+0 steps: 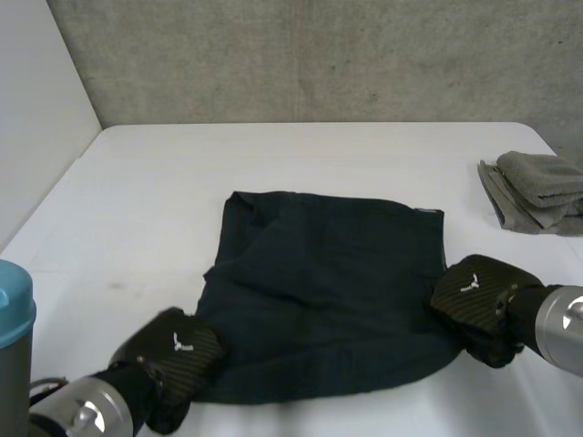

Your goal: Fold the laundry.

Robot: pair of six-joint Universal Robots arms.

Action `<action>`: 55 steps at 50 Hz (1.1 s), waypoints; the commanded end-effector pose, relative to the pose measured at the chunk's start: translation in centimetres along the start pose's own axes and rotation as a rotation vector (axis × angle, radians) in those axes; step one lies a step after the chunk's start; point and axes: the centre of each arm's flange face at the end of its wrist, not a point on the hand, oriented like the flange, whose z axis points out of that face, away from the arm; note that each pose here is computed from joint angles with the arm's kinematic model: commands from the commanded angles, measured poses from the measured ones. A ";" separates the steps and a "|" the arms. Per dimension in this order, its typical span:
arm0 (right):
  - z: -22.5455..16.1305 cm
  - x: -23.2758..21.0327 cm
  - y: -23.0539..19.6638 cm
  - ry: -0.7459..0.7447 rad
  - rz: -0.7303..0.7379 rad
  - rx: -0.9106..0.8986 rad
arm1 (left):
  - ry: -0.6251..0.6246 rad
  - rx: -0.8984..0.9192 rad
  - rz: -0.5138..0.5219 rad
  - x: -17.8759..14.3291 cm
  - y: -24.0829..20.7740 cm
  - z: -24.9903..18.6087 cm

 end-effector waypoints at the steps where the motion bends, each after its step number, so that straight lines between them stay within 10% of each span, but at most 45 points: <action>1: 1.6 -0.1 0.4 0.017 0.039 0.020 | 0.031 0.041 -0.016 0.1 -0.2 1.6; 22: 5.6 -1.4 3.1 0.018 0.064 -0.063 | -0.250 0.360 -0.219 -9.6 -5.9 7.9; 37: 6.0 -1.7 3.2 0.038 0.058 -0.037 | -0.123 0.380 -0.259 -13.9 -4.4 21.5; 55: 6.4 -2.1 3.6 0.052 0.057 -0.026 | -0.025 0.436 -0.230 -12.5 -3.3 26.7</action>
